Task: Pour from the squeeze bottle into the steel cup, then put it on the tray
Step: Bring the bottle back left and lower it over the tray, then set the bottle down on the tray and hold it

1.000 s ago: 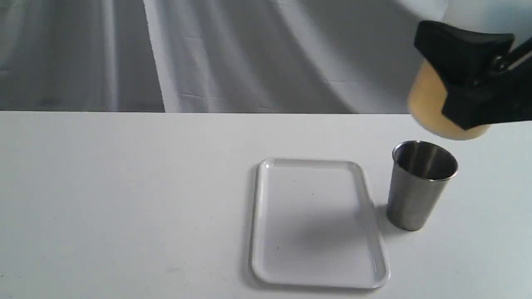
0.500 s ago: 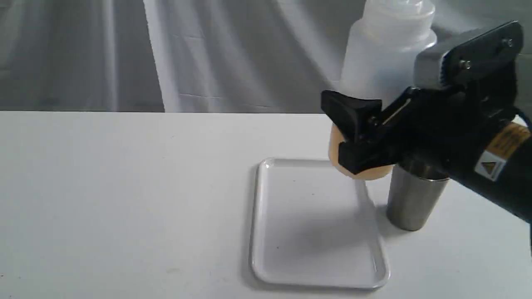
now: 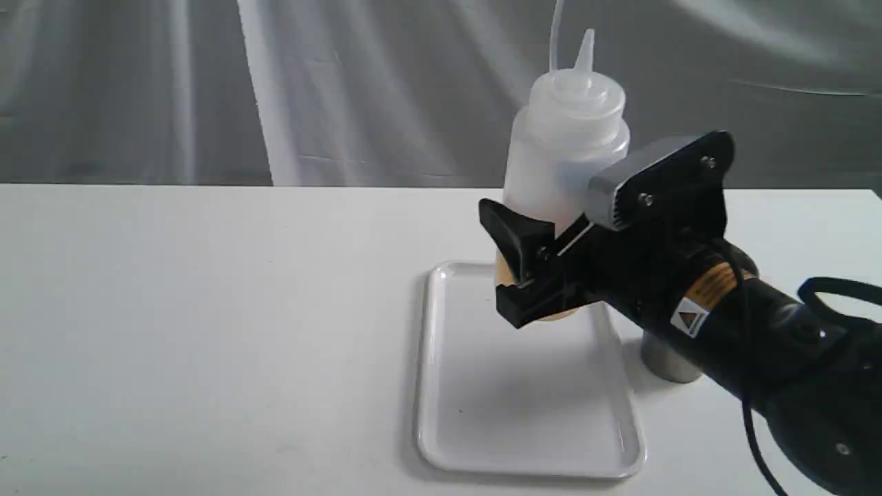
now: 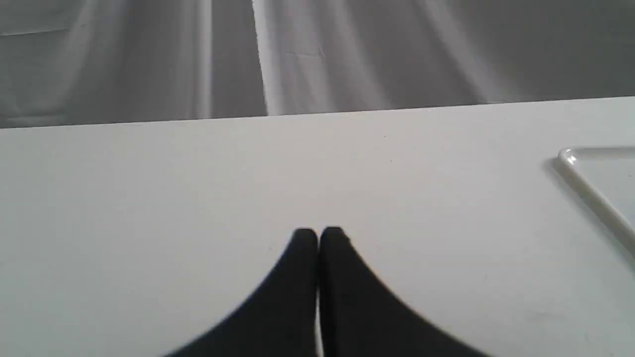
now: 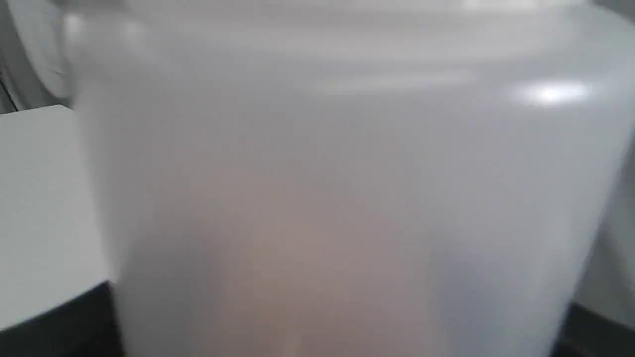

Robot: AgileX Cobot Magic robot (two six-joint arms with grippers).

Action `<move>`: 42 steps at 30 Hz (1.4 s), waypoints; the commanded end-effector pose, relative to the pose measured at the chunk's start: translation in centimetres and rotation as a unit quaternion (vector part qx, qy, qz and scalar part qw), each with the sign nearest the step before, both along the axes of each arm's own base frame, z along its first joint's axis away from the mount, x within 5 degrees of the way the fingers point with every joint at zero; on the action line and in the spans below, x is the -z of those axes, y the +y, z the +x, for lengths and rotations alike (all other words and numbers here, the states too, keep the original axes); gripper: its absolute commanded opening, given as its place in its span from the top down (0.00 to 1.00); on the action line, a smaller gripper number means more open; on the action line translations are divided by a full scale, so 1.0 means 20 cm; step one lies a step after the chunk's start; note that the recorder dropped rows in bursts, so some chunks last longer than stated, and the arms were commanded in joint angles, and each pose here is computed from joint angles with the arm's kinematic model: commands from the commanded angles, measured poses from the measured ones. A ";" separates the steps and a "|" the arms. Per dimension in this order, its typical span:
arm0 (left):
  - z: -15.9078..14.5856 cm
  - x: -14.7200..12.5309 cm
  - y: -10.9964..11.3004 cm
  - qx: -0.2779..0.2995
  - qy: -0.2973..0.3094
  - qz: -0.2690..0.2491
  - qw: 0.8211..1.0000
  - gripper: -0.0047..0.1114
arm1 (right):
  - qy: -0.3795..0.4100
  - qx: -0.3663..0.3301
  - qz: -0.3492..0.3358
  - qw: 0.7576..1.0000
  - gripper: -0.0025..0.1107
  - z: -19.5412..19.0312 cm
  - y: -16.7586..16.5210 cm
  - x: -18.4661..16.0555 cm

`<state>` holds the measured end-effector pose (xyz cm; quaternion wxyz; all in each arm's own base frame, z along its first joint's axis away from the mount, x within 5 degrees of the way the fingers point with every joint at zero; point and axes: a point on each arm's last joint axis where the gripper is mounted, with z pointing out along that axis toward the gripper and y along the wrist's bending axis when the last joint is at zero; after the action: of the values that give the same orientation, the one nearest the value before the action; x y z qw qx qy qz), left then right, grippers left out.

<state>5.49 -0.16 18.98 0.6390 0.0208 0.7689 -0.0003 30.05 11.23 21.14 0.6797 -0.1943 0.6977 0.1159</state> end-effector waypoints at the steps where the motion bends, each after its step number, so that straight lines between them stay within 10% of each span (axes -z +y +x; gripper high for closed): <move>1: 0.00 0.00 0.00 -0.001 -0.003 -0.004 1.000 0.96 | -0.021 0.002 0.009 1.000 0.98 0.06 0.02 0.03; 42: 0.00 0.00 0.00 -0.001 -0.003 -0.002 1.000 0.96 | 0.011 0.043 0.028 0.999 0.98 0.27 0.05 0.56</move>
<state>5.49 -0.16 18.98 0.6390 0.0208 0.7689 -0.0003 35.29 12.35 9.46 0.6620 -0.1635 0.7246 0.1005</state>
